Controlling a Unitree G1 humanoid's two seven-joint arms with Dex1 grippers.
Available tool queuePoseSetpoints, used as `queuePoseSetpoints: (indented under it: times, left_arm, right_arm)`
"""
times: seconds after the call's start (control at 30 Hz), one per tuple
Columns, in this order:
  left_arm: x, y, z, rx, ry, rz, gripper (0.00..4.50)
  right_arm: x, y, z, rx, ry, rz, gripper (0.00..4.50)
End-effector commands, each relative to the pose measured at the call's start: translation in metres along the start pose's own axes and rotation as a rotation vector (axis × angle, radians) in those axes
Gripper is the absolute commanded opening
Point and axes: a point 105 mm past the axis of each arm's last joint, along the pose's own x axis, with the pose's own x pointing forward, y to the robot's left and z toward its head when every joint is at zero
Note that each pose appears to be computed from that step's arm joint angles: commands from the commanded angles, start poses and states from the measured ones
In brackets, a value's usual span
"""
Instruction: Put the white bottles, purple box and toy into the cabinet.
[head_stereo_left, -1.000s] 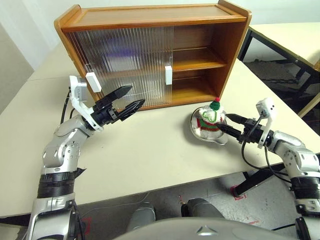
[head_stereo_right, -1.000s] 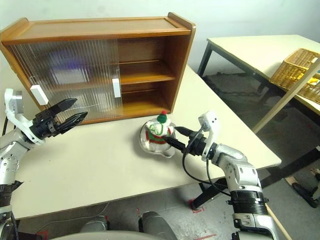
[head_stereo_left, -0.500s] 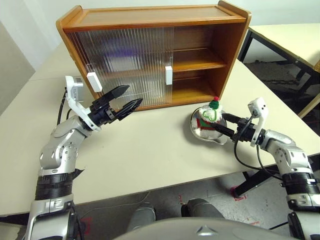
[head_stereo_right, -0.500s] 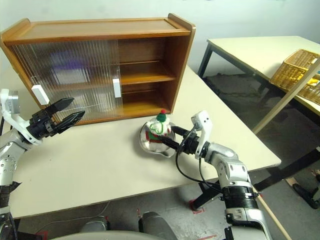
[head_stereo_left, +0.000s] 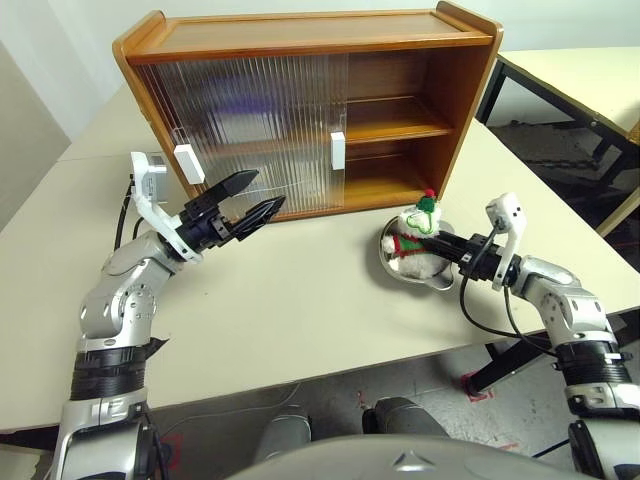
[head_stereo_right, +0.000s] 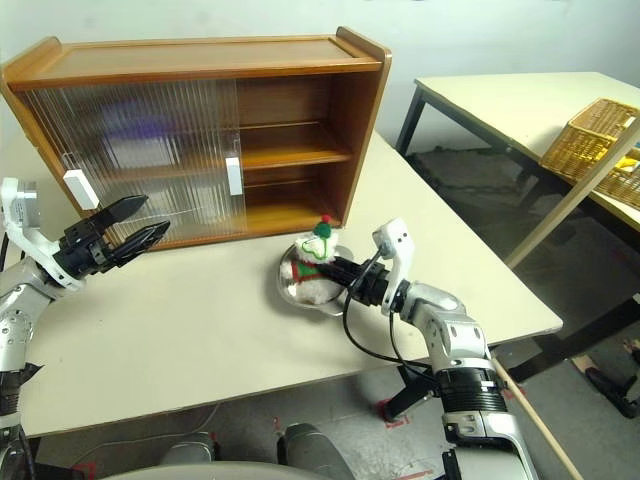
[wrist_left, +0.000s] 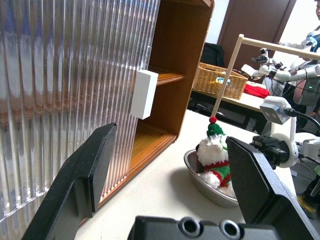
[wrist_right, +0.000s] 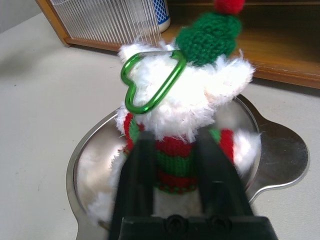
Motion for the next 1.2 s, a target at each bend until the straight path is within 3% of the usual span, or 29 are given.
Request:
queuePoseSetpoints:
  times: [0.03,0.2,0.57,0.87,1.2]
  left_arm:
    - [0.002,-0.001,-0.001,0.005,0.002,-0.008,4.50]
    - [0.004,0.000,-0.002,0.002,0.000,-0.011,4.50]
    - [0.007,0.001,-0.005,-0.002,-0.001,-0.029,4.50]
    - [0.010,0.000,-0.006,-0.004,-0.013,-0.028,4.50]
    - [0.002,-0.003,-0.007,-0.005,-0.016,0.000,4.50]
  right_arm:
    - [-0.001,-0.004,0.001,-0.019,0.007,-0.008,0.02]
    - [-0.007,-0.007,0.010,-0.033,-0.015,-0.020,0.01]
    - [-0.026,0.005,0.078,-0.115,-0.125,0.022,0.01]
    - [-0.002,-0.005,0.137,-0.192,-0.228,0.025,0.01]
    - [0.027,-0.020,0.170,-0.232,-0.283,0.023,0.01]
